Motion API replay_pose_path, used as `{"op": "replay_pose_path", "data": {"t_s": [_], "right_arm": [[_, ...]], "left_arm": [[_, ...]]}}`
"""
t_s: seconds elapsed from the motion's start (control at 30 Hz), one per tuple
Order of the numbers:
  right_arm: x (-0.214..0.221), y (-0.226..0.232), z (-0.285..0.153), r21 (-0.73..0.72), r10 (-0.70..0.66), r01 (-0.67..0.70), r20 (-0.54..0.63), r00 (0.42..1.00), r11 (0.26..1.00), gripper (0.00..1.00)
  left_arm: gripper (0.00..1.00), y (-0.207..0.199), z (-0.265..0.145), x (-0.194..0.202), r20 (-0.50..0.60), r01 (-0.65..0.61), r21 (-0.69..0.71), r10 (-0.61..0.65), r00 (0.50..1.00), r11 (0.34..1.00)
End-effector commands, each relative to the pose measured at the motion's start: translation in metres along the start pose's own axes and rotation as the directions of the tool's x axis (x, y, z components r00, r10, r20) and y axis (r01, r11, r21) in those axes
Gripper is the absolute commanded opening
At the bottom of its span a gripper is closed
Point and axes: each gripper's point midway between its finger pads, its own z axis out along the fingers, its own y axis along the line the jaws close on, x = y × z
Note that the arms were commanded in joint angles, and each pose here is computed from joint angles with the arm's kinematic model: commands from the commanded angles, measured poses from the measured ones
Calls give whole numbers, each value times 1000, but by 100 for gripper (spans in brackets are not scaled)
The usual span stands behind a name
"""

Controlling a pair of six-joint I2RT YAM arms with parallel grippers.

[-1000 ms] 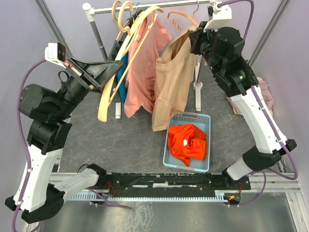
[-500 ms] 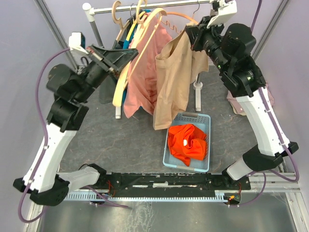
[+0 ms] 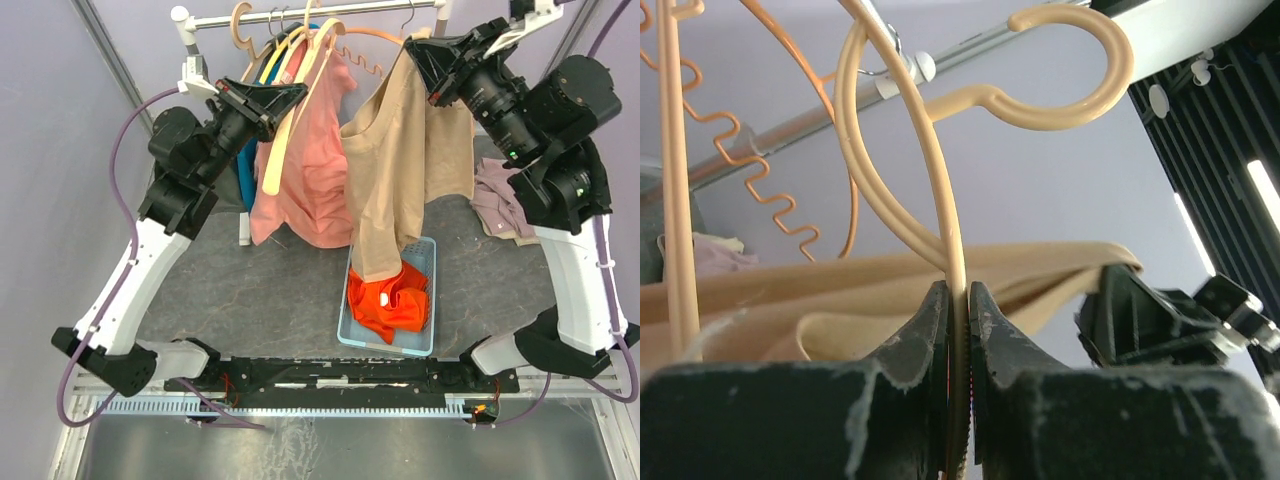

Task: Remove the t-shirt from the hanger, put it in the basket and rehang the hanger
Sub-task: Place the hanger on the clothesline.

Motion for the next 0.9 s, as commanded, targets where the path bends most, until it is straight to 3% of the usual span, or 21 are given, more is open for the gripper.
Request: {"op": "replay_pose_path", "data": {"t_s": [0.0, 0.87], "right_arm": [[-81, 19, -35, -78, -11, 29, 219, 976, 997, 1], [-98, 8, -62, -1, -109, 114, 281, 954, 994, 1]], "left_arm": [[3, -15, 22, -16, 72, -77, 93, 71, 995, 993], [3, 34, 126, -23, 116, -56, 148, 39, 993, 987]]}}
